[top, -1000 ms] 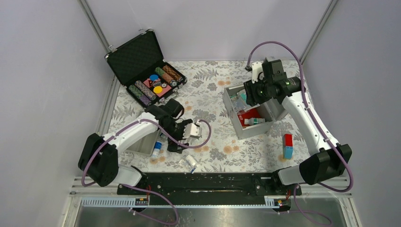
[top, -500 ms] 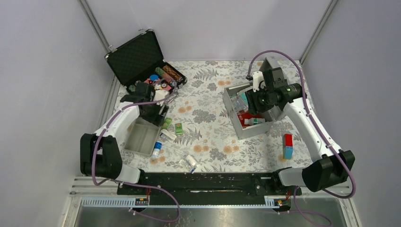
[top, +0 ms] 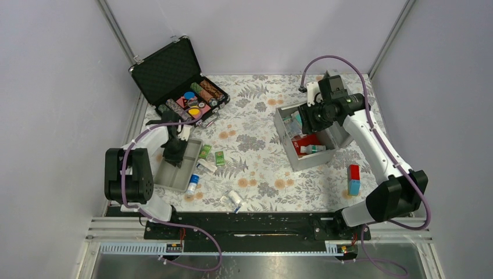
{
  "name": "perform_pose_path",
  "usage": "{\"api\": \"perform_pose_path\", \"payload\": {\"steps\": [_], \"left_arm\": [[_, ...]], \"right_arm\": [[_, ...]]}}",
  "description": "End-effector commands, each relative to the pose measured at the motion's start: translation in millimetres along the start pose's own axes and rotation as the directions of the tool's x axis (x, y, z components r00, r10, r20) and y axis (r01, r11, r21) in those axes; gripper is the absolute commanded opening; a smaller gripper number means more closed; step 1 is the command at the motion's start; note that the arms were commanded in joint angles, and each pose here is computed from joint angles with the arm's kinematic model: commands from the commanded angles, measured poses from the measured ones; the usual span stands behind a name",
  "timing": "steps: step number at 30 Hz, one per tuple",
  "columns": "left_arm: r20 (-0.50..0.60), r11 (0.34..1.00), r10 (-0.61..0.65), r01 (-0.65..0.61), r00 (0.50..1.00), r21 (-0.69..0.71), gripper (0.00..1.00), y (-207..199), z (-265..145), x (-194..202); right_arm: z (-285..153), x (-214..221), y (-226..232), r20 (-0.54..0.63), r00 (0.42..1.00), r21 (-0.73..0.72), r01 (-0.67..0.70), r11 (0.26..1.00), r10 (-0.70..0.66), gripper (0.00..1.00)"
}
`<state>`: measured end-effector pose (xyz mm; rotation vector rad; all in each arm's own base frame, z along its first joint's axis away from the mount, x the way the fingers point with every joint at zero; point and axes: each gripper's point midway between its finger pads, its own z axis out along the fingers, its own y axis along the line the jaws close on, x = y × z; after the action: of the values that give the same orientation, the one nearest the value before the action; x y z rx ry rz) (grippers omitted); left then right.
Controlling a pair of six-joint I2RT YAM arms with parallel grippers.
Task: Organize the medicine kit
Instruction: Pick up the medicine box compartment at the center of the board.
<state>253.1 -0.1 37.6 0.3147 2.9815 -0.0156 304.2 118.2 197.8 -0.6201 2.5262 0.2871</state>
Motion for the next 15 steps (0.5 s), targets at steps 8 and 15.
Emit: {"api": "perform_pose_path", "payload": {"steps": [8,15], "left_arm": [[-0.035,0.999,0.036,-0.037,0.999,-0.036,0.05,16,7,23],[0.11,0.989,0.149,-0.146,0.983,-0.037,0.0,15,-49,-1]], "right_arm": [[-3,-25,1,0.053,0.998,-0.014,0.018,1.0,-0.017,0.53],[-18,-28,-2,0.082,0.995,0.018,0.054,0.998,-0.055,0.53]]}}
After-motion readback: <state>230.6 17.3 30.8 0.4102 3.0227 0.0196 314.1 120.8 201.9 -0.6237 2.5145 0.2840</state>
